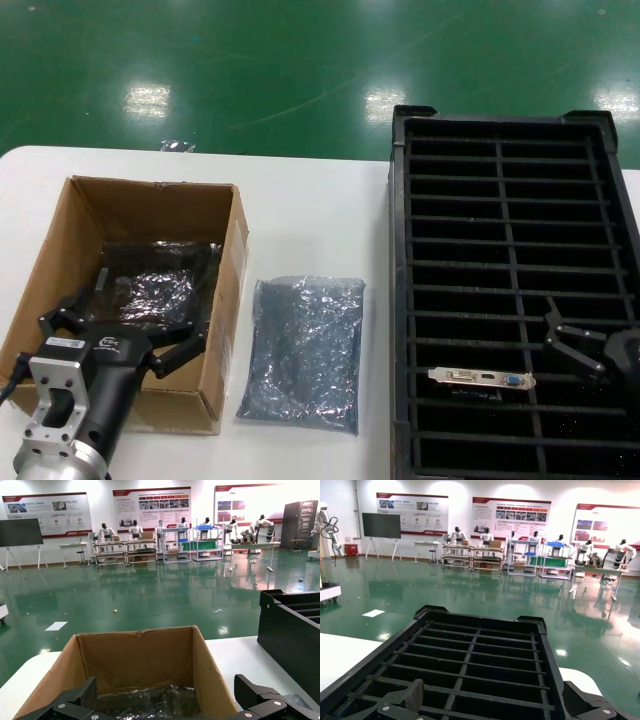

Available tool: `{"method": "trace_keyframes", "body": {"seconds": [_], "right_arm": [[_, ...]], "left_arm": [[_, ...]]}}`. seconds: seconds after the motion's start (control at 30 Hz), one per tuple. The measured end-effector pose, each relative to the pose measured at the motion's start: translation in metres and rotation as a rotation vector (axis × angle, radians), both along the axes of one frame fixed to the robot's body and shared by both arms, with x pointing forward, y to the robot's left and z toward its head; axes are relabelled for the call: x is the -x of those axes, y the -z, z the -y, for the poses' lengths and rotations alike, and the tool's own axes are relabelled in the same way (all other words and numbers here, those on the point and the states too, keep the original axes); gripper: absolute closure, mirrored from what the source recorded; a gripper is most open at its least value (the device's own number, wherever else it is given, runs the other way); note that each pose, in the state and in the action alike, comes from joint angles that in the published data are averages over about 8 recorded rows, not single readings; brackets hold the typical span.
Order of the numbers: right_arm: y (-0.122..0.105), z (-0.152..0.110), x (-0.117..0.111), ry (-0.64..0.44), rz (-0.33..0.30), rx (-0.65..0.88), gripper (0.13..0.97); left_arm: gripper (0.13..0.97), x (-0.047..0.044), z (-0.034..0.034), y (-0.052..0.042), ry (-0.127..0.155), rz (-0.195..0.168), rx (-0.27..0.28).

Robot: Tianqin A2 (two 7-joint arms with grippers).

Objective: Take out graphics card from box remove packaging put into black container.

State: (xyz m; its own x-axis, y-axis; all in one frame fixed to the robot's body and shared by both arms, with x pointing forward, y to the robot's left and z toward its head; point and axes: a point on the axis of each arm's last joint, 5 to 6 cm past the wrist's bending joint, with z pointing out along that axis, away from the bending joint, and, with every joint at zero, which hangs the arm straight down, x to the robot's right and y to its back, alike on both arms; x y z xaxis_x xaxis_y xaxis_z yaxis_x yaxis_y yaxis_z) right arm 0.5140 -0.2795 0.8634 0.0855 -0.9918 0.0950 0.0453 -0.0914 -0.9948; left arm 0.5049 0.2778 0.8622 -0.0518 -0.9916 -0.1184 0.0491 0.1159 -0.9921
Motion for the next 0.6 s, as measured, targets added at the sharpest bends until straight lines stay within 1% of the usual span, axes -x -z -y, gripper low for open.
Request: {"method": "trace_keyframes", "body": {"seconds": [0.6], "right_arm": [[0.0,0.0,0.0,0.0,0.0,0.0,0.13]], "left_arm": [[0.132,0.0,0.0,0.0,0.0,0.0,0.0]]}}
